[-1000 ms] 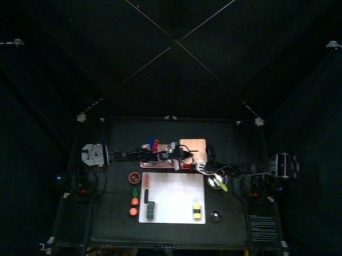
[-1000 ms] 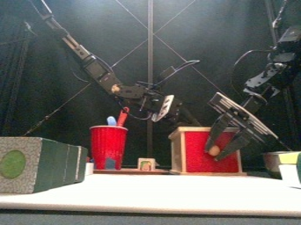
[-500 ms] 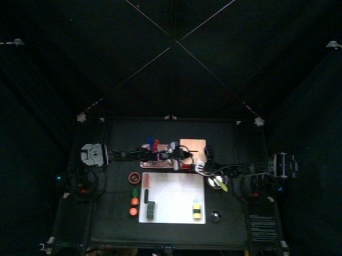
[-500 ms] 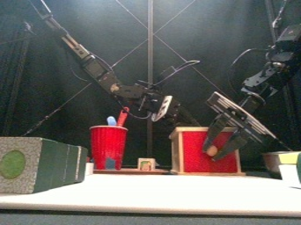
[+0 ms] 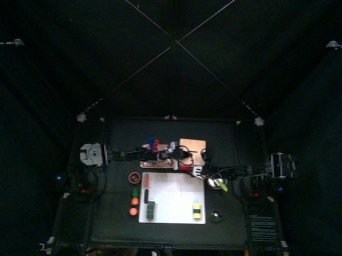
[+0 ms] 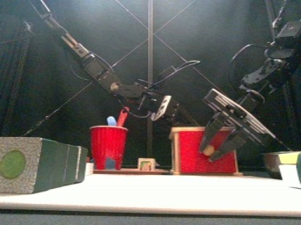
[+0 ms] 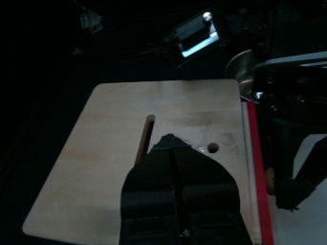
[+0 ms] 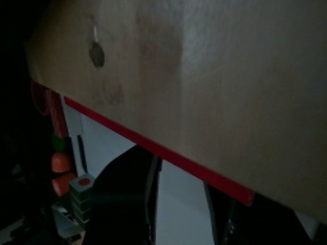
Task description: Open drawer
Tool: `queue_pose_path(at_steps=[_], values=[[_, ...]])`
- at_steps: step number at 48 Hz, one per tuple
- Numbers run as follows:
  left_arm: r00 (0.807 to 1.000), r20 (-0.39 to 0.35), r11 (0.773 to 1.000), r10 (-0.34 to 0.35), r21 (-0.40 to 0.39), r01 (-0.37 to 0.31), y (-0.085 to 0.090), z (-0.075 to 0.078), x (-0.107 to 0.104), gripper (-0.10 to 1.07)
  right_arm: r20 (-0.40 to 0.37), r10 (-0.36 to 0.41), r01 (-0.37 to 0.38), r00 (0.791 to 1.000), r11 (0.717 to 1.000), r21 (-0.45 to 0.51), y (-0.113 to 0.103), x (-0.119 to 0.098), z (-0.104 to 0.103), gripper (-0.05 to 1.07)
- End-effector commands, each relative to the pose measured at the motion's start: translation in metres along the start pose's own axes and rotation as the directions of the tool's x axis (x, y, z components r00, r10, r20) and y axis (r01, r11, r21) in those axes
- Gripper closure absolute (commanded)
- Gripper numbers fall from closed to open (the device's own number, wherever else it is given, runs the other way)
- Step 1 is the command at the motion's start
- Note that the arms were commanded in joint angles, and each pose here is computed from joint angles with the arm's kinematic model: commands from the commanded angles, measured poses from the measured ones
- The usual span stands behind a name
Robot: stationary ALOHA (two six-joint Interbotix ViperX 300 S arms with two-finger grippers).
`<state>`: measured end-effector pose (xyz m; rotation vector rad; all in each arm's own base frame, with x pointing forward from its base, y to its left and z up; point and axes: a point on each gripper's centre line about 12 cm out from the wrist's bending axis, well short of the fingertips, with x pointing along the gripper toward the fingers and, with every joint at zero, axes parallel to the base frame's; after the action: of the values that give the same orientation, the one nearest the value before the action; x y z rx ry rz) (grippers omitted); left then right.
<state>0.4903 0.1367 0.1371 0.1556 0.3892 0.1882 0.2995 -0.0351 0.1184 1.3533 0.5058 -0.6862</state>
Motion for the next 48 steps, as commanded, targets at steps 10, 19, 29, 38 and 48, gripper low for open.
queue_pose_path(at_steps=[10,19,29,38,48], values=[[0.999,-0.031,1.0,0.014,-0.011,-0.014,0.007,-0.009,0.003,0.98,-0.027,0.078,-0.079,0.997,0.997,-0.025,0.023,-0.005,-0.018,0.53],[0.999,-0.037,1.0,0.012,-0.008,-0.013,0.007,-0.01,0.002,0.98,-0.029,0.074,-0.075,0.997,0.997,-0.036,0.02,-0.006,-0.019,0.52],[0.999,-0.036,1.0,0.011,-0.006,-0.011,0.007,-0.009,0.003,0.98,-0.026,0.059,-0.06,0.998,0.998,-0.022,0.011,-0.01,-0.017,0.29],[0.999,-0.036,1.0,0.008,-0.005,-0.008,0.005,-0.009,0.002,0.98,0.006,0.059,-0.059,0.998,0.998,0.008,0.009,-0.01,-0.006,0.18],[0.999,-0.036,1.0,0.007,-0.004,-0.007,0.004,-0.009,0.002,0.98,0.062,0.059,-0.061,0.996,0.997,0.039,0.006,-0.009,0.011,0.24]])
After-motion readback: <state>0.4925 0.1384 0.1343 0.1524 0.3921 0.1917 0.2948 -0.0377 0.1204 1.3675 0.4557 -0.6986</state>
